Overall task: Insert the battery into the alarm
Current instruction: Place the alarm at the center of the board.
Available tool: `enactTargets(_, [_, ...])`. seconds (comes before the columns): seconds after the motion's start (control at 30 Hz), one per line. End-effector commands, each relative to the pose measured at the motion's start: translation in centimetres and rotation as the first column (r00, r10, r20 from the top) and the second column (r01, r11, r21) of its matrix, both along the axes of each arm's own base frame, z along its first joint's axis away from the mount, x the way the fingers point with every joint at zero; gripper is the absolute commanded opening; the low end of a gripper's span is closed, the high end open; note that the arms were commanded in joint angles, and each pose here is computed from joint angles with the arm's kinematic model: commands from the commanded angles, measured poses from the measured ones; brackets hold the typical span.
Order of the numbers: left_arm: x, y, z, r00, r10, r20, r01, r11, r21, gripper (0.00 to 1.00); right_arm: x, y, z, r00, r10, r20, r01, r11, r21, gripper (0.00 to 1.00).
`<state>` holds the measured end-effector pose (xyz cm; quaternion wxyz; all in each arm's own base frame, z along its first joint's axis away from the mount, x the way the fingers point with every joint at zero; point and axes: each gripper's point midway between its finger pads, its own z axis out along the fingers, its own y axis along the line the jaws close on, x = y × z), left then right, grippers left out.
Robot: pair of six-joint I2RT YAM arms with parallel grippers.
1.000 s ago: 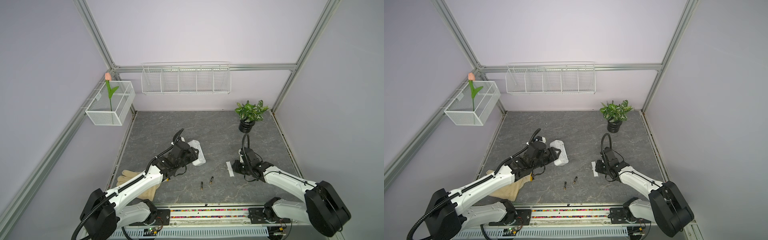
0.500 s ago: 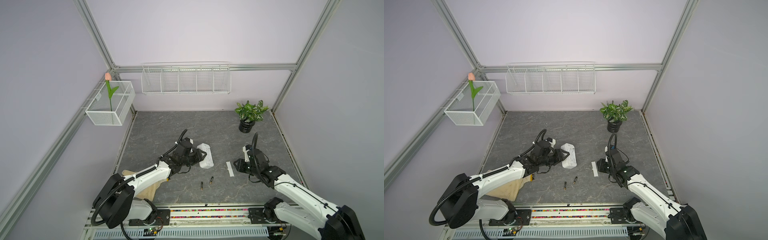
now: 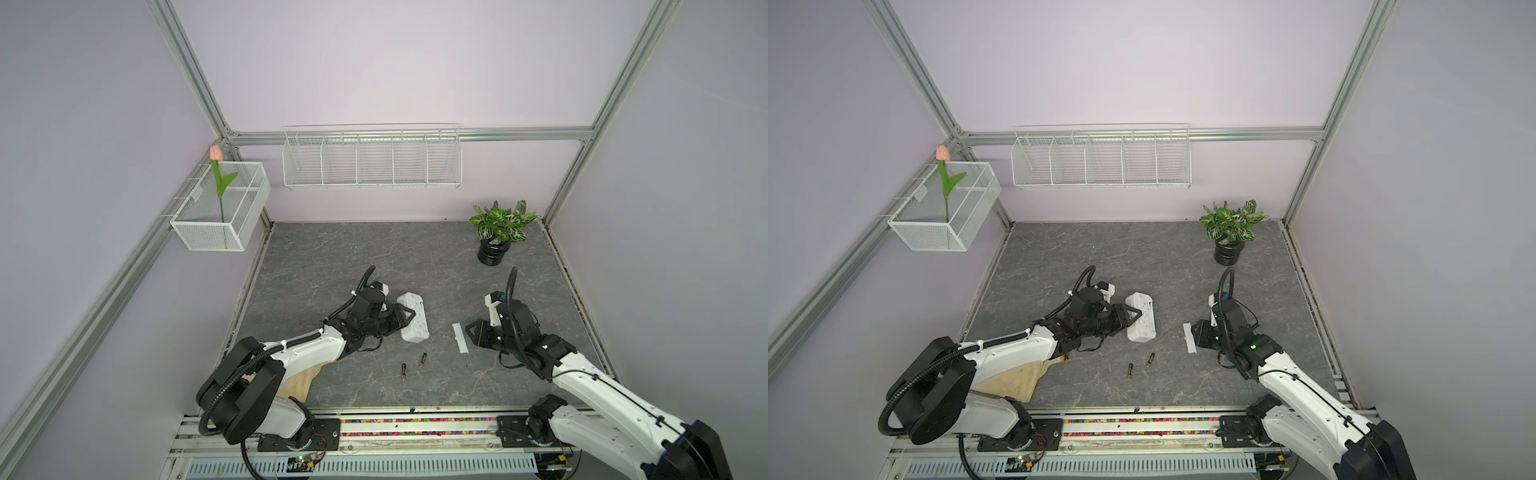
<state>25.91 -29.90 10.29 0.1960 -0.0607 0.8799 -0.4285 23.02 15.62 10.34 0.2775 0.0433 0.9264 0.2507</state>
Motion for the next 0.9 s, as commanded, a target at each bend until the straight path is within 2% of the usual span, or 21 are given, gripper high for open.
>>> enactTargets(0.0, [0.9,-0.4,0.6,0.999,0.022,0.029,-0.020,0.999,-0.043,0.38,-0.6,0.1,-0.7,1.000,0.007,-0.022,-0.007,1.000,0.003,0.36])
enactTargets(0.33, [0.5,0.0,-1.3,1.000,0.028,-0.008,-0.028,1.000,-0.012,0.41,-0.7,0.3,-0.9,1.000,0.014,-0.028,-0.014,1.000,0.005,0.37])
enactTargets(0.53, [0.0,0.1,-2.7,0.998,0.020,-0.058,-0.020,1.000,0.005,0.45,-0.8,0.4,-0.8,0.999,0.019,-0.031,-0.019,1.000,0.005,0.38])
enactTargets(0.87, [-0.4,1.1,-3.9,0.996,0.046,-0.079,-0.043,0.998,0.044,0.55,-0.9,0.4,-1.1,0.999,0.020,-0.044,-0.020,1.000,0.006,0.40])
